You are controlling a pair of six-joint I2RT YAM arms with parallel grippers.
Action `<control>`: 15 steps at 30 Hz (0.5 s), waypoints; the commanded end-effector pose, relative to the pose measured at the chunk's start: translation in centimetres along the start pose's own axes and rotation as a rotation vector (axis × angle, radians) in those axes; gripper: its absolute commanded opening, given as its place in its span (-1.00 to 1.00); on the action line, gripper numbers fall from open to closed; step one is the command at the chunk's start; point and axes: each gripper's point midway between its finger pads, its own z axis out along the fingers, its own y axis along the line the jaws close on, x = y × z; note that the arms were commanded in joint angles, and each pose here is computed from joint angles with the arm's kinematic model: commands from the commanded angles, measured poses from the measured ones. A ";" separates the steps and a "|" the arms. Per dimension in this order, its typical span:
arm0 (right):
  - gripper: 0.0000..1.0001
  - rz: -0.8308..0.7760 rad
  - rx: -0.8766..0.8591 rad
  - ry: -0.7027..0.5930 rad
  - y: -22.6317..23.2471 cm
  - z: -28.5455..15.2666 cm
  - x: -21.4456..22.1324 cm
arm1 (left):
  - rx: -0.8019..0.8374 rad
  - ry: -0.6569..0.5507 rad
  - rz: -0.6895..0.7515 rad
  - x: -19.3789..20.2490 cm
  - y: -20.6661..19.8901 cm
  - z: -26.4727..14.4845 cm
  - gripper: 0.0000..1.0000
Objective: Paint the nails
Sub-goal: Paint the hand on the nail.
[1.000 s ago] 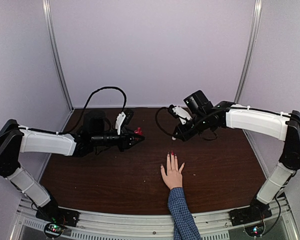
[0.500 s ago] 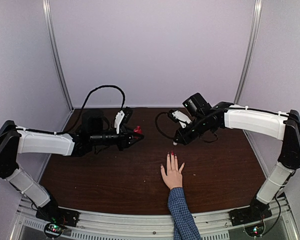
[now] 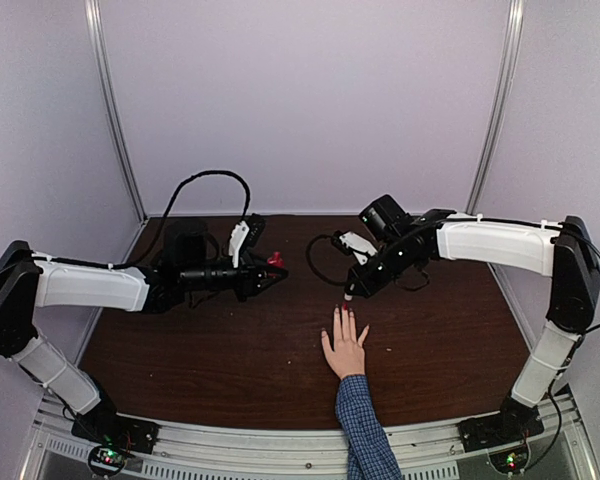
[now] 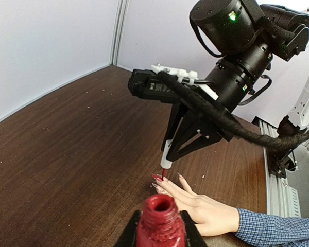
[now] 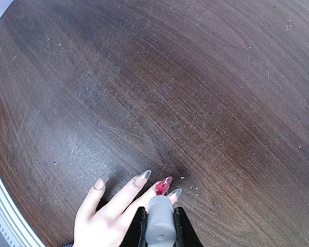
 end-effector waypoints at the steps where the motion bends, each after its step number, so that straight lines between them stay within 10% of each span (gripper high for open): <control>1: -1.00 0.001 -0.006 -0.015 0.0 0.2 -0.9 | -0.001 -0.033 0.035 -0.7 0.2 -0.1 -1.00; 15: -1.00 0.009 0.011 -0.051 -0.5 0.0 -1.8 | -0.007 -0.029 0.035 -0.5 0.3 -0.1 -1.00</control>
